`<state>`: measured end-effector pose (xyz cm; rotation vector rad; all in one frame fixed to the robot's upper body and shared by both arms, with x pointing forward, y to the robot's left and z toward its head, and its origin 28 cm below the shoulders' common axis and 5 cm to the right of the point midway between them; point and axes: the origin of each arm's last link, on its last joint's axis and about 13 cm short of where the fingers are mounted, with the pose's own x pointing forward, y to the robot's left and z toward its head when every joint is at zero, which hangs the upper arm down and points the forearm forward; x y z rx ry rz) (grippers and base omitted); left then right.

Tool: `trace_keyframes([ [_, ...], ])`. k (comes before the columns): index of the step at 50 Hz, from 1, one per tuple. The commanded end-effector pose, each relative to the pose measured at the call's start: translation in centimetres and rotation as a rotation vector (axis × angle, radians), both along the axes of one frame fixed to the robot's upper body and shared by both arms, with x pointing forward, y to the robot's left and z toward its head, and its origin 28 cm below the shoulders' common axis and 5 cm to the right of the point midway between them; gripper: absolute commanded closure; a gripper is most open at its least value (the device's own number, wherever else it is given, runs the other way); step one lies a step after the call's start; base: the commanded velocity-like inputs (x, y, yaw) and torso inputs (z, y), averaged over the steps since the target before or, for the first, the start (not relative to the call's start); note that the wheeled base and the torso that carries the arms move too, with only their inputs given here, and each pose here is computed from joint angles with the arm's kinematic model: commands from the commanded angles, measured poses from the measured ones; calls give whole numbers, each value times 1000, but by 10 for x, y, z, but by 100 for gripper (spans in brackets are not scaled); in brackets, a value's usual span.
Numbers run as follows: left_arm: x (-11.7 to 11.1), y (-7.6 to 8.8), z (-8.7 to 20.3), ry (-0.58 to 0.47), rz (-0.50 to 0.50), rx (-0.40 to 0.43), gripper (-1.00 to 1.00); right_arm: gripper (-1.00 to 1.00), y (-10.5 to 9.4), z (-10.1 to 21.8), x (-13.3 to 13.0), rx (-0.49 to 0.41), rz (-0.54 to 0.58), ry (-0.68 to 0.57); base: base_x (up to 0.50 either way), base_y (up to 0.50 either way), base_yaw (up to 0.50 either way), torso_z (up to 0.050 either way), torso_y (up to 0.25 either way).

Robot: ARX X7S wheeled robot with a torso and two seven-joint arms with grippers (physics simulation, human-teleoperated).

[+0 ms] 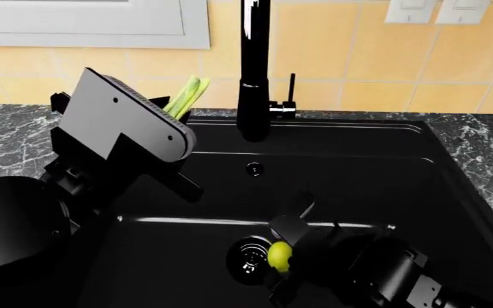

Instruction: Pick up the fruits and vegetables and place them in the sink. Turn on the sink faucet to wash them. Then turn the sink off and put them in the tray.

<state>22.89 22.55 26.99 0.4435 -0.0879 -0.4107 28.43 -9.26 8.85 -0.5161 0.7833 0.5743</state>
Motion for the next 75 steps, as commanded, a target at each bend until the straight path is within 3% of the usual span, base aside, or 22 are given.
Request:
trace_keyframes([
  [1,1,-1,-3,16,-32,6,100,-100,-3,-3,-1,-22,9,7,0,0,0,0,0],
  [18,1,-5,-20,48,-52,29,100,-100,-16,29,-17,29,30,-56,0,0,0,0,0],
  [39,14,-8,-71,194,-45,243,100,-100,-49,117,-76,54,89,-259,0,0,0,0,0],
  [56,26,-23,-84,268,-112,381,100,-100,-76,178,-116,128,50,-436,0,0,0,0,0],
  [59,31,-31,-88,324,-148,396,100,-100,-82,185,-121,150,31,-465,0,0,0,0,0],
  [64,38,-44,-95,398,-184,408,100,-100,-89,191,-127,178,7,-498,0,0,0,0,0],
  [75,46,-51,-106,470,-214,395,100,-100,-92,193,-129,194,-14,-527,0,0,0,0,0],
])
